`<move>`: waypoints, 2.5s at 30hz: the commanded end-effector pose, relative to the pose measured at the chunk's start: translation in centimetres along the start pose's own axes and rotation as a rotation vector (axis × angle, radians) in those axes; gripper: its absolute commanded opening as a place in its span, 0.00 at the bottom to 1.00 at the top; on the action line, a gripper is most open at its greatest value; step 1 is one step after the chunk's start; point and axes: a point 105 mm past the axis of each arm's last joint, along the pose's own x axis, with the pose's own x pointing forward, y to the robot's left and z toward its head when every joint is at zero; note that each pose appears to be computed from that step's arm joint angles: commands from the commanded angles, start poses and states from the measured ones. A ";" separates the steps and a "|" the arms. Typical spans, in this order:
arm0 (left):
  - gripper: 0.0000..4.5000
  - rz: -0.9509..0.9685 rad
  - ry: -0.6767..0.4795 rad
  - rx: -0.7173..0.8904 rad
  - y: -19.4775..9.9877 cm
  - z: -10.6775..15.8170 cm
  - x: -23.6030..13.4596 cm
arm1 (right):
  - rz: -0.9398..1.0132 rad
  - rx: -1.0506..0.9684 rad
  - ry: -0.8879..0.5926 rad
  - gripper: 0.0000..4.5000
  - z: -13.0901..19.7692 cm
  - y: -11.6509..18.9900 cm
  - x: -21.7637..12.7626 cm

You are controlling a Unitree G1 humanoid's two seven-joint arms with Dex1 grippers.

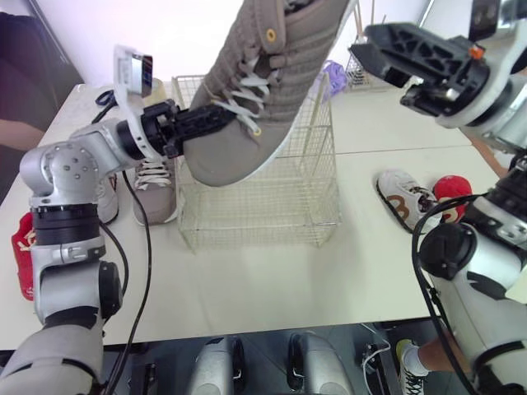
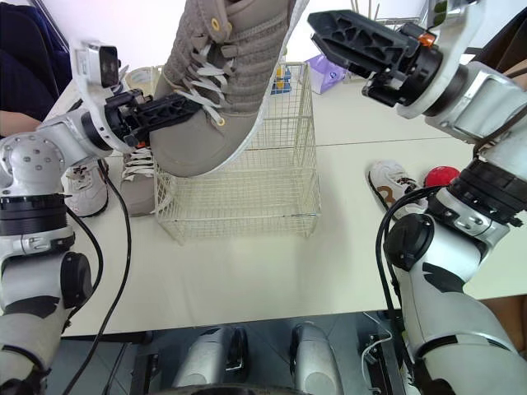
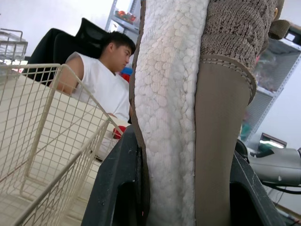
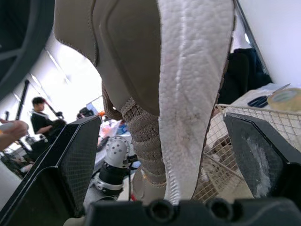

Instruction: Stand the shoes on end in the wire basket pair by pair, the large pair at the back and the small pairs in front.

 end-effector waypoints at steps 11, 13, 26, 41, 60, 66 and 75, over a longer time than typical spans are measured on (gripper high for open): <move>0.22 -0.074 -0.013 0.000 -2.2 -0.7 0.7 | 0.050 -0.136 -0.030 0.99 1.2 0.6 3.7; 0.22 -0.068 -0.004 -0.004 -2.2 -1.0 0.5 | 0.059 -0.135 -0.044 0.99 1.6 0.8 3.8; 0.22 -0.034 0.006 -0.038 -2.0 -2.2 0.3 | 0.187 -0.072 -0.099 0.99 3.9 3.5 4.6; 0.22 -0.057 0.044 -0.055 -2.6 -2.9 0.6 | 0.137 -0.104 0.034 0.88 0.5 2.2 7.4; 0.78 0.040 -0.018 -0.041 -2.3 -1.0 -0.8 | 0.125 -0.246 0.036 0.46 2.7 3.1 6.1; 0.99 0.102 -0.015 0.021 -2.9 0.1 -2.6 | 0.147 -0.347 0.023 0.46 4.9 3.8 5.4; 0.99 0.200 -0.038 0.076 -3.3 1.3 -5.6 | 0.171 -0.639 0.091 0.46 9.8 2.8 5.0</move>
